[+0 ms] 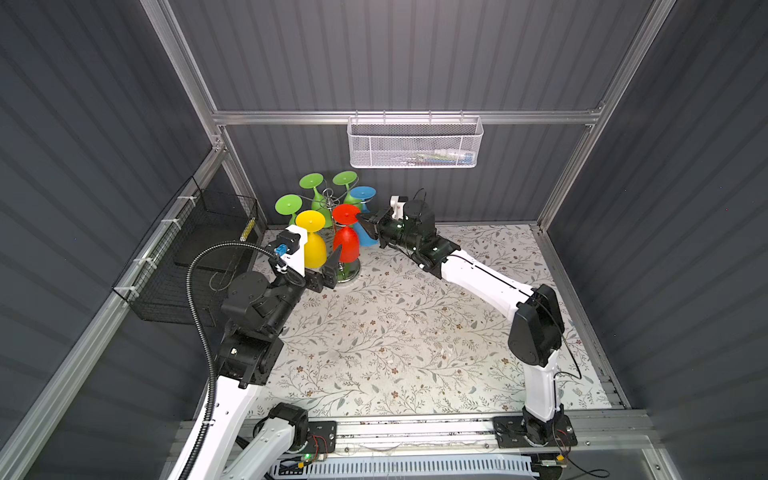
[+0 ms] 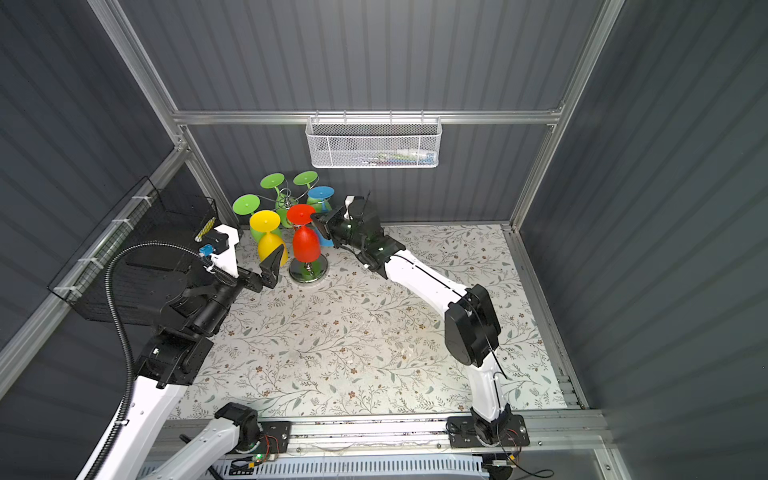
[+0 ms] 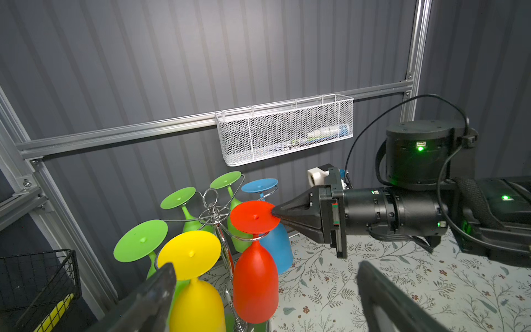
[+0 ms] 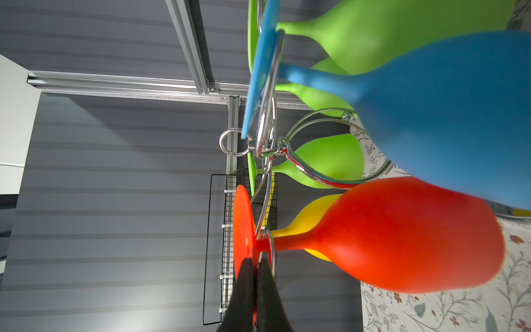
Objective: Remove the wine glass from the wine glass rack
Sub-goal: 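Lift the red glass upward off its rack hook with the right gripper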
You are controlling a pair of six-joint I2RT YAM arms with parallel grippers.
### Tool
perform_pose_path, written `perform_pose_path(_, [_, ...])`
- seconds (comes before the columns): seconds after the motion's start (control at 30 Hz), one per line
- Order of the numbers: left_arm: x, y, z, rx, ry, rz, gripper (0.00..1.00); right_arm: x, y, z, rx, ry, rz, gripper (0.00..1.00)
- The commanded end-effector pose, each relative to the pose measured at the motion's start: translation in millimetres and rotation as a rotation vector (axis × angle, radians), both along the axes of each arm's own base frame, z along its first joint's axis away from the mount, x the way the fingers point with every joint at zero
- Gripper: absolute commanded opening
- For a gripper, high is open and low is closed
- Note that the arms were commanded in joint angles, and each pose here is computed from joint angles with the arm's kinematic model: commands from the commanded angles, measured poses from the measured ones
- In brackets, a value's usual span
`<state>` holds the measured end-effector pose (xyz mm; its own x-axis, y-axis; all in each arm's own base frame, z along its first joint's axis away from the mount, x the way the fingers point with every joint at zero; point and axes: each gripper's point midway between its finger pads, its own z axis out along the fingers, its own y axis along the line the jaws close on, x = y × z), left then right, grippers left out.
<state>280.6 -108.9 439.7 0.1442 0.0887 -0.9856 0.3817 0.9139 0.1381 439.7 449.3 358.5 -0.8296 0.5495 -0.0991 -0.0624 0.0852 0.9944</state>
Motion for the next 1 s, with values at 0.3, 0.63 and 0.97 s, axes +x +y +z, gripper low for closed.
perform_pose_path(0.3, [2.6,1.7,0.5,0.008,-0.006,0.010,0.98,-9.5,-11.6,21.1,0.039,-0.067,0.003,0.01])
perform_pose_path(0.63, [3.9,4.2,0.9,0.005,-0.003,0.022,0.98,-20.5,-11.8,24.1,0.027,-0.092,0.010,0.00])
perform_pose_path(0.97, [3.2,6.2,1.5,0.009,-0.003,0.030,0.98,-34.2,-10.5,30.6,0.006,-0.119,0.016,0.00])
